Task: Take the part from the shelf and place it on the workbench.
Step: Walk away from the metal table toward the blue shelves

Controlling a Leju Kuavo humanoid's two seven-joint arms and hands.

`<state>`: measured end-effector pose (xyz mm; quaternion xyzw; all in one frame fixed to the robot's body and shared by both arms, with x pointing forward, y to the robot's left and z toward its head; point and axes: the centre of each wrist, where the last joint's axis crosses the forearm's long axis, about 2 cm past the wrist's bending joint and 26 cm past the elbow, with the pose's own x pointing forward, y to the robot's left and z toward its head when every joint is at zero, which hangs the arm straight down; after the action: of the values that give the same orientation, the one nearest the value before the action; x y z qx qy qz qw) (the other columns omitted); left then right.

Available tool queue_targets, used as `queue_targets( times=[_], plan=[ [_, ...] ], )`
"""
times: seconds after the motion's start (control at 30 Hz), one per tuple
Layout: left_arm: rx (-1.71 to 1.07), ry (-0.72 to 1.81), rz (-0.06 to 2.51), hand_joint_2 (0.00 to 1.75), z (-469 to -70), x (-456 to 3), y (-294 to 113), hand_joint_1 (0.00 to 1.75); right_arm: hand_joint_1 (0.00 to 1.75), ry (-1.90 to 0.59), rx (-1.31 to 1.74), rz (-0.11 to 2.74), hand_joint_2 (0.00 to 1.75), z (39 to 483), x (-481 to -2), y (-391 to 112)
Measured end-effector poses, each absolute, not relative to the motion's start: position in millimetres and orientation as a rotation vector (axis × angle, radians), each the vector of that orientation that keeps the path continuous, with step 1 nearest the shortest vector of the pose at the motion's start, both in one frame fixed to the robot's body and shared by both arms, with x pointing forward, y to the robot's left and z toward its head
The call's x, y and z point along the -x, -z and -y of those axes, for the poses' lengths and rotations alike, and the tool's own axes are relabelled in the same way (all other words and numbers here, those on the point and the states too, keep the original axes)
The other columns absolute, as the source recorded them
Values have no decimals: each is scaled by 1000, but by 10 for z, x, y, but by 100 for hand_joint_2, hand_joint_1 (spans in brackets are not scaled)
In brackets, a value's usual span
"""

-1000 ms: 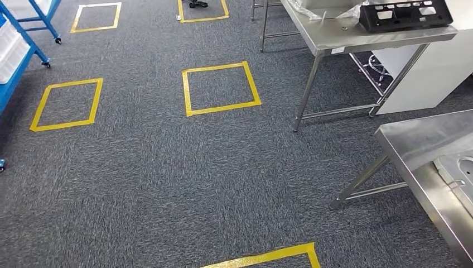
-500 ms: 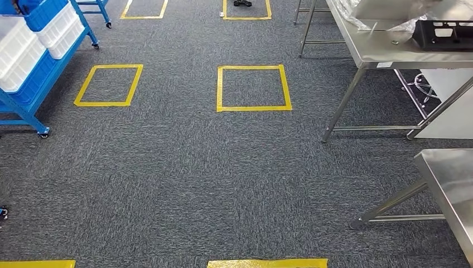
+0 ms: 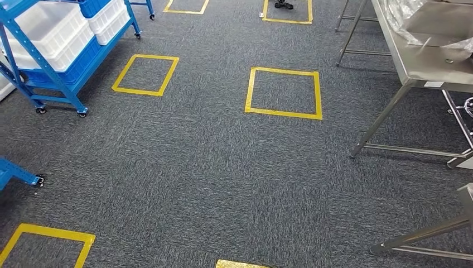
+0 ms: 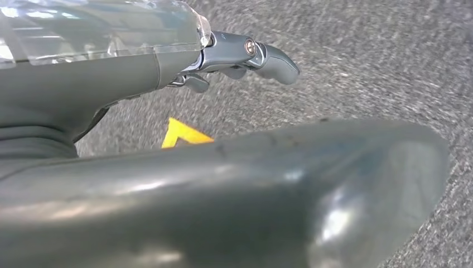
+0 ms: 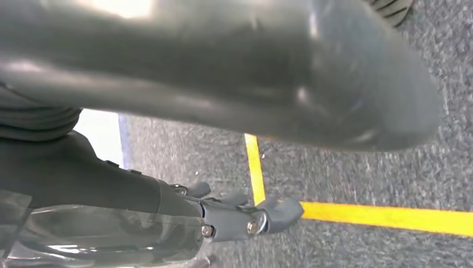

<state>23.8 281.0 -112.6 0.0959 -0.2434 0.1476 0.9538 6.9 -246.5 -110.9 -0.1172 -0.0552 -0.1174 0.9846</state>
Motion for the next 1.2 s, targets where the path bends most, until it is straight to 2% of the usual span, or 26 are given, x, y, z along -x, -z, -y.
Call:
queue_targets(
  times=[1.2],
  plan=[
    [-213, -289, 498, 0, -2797, -268, 1122, 0, 0, 193, 259, 156, 0, 2438, 8, 1093]
  ],
)
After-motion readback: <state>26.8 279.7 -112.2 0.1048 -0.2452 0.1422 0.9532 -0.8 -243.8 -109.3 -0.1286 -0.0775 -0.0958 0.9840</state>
